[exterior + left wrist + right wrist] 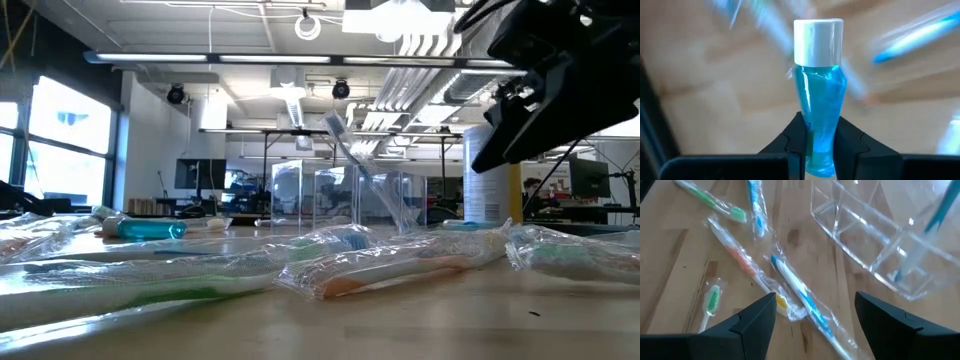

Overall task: Pick & Place toothbrushing station
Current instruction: Put the blue mouthwash into the transparent organizer

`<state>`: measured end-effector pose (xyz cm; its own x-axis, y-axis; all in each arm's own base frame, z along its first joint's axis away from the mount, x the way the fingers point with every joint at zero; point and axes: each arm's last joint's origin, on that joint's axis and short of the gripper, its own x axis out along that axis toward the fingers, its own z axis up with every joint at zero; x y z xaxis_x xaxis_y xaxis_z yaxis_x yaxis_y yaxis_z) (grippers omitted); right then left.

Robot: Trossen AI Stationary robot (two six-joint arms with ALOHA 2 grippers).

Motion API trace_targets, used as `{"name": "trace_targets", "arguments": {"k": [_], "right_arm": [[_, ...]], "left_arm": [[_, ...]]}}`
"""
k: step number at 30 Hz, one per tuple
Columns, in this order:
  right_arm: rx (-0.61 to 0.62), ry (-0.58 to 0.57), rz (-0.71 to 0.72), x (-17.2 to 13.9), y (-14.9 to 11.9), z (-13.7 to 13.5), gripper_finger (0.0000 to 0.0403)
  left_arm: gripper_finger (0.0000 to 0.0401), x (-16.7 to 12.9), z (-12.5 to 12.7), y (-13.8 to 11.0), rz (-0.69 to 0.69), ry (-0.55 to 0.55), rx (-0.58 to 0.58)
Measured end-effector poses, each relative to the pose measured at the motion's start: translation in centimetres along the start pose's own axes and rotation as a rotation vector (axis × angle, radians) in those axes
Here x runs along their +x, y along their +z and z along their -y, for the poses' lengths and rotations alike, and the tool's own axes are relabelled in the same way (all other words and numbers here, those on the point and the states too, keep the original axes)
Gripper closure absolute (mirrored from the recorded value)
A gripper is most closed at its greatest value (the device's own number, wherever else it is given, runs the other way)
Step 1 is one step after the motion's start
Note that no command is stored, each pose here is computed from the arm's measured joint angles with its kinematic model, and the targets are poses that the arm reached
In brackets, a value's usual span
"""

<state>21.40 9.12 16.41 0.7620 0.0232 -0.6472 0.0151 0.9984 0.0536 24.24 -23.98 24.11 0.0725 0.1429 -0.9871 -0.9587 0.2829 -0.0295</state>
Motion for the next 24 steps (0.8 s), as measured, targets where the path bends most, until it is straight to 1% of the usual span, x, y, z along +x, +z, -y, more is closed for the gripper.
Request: {"name": "trace_targets", "arguments": {"k": [3,5,7,9,14,18,20,24], "right_arm": [[0.042,0.011,-0.008,0.1,-0.6,0.1,0.0141],[0.052,0.016,-0.014,0.1,-0.7,0.1,0.0141],[0.053,0.019,-0.011,0.1,-0.7,0.1,0.0141],[0.056,0.03,0.006,0.1,-0.5,-0.1,0.0141],[0.058,0.083,0.071,-0.2,-0.1,-1.0,0.0141],[0.04,0.123,0.101,-0.5,0.0,-1.8,0.0141],[0.038,0.121,0.1,-0.6,-0.1,-2.0,0.0141],[0.027,0.094,0.119,-0.8,-0.3,-2.5,0.0141]], "left_arm": [[0.0353,-3.0,0.6,0.9,0.158,-0.135,0.113],[0.0353,-4.4,1.0,1.3,0.272,-0.22,0.195],[0.0353,-5.3,1.6,1.8,0.361,-0.281,0.255],[0.0353,-5.6,2.3,2.2,0.409,-0.323,0.323],[0.0353,-5.7,4.8,3.8,0.458,-0.399,0.528],[0.0353,-6.4,7.3,5.4,0.561,-0.504,0.728],[0.0353,-6.8,8.5,6.4,0.625,-0.555,0.807],[0.0353,-7.5,10.3,8.3,0.702,-0.642,0.939]]}}
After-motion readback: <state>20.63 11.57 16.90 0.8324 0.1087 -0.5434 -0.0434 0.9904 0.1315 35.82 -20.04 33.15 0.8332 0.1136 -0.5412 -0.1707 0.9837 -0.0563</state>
